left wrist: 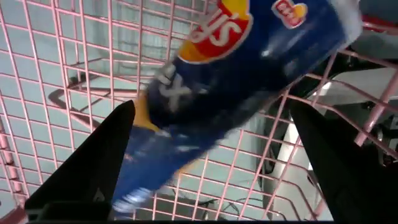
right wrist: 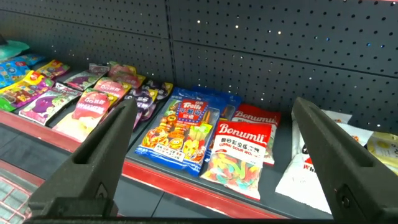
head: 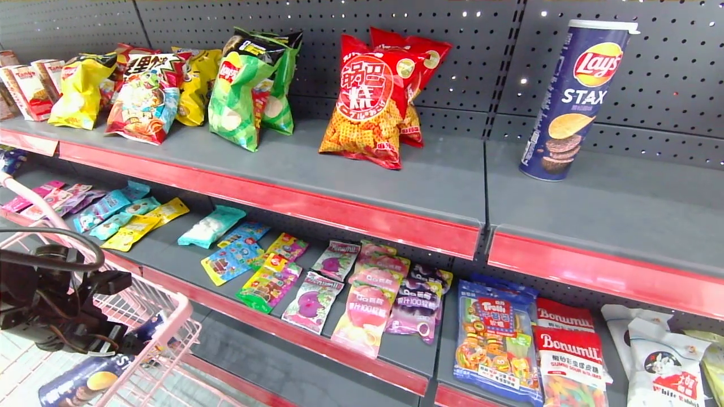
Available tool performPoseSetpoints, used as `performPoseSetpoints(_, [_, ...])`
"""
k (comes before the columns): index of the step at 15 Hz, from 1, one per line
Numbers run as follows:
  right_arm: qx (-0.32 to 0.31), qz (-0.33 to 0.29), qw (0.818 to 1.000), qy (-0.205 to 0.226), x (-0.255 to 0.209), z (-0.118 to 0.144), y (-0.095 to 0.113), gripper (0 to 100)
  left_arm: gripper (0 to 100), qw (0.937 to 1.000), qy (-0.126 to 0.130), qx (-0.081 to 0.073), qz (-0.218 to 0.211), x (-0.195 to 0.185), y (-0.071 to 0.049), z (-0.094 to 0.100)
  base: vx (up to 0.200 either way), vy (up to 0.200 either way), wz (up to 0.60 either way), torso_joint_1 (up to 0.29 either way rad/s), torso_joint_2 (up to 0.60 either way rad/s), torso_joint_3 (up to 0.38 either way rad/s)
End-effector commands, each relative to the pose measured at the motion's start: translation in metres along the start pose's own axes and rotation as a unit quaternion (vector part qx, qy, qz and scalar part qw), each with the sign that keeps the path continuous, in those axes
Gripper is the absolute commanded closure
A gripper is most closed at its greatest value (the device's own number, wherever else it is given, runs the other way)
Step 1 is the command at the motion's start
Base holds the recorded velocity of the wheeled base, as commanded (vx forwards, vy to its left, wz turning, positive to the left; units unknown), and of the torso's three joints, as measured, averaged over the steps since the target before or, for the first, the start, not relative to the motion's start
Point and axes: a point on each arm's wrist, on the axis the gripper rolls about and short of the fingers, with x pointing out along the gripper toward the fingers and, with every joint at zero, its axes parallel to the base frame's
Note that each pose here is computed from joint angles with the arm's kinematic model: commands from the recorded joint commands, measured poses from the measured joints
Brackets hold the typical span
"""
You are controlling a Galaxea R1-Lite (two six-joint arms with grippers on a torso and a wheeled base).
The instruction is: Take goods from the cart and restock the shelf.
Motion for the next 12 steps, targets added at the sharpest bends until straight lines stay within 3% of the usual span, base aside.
performPoseSetpoints(1, [0.0,0.001,1.0,0.0,0.0001,0.0,0.0,0,0,0.9999,0.009,0.0,-0.006,0.0075,-0.0003,-0.0002,0.0,0.0,0.0,0.0,0.0,0.0])
performPoseSetpoints(9, [0.001,0.001,1.0,0.0,0.0001,0.0,0.0,0,0,0.9999,0.013,0.004,-0.005,0.0098,0.0015,0.0001,0.0,0.0,0.0,0.0,0.0,0.0])
performPoseSetpoints(12, [0.0,0.001,1.0,0.0,0.0001,0.0,0.0,0,0,0.9985,0.008,0.054,-0.005,0.0148,0.0067,0.0056,0.0,0.0,0.0,0.0,0.0,0.0])
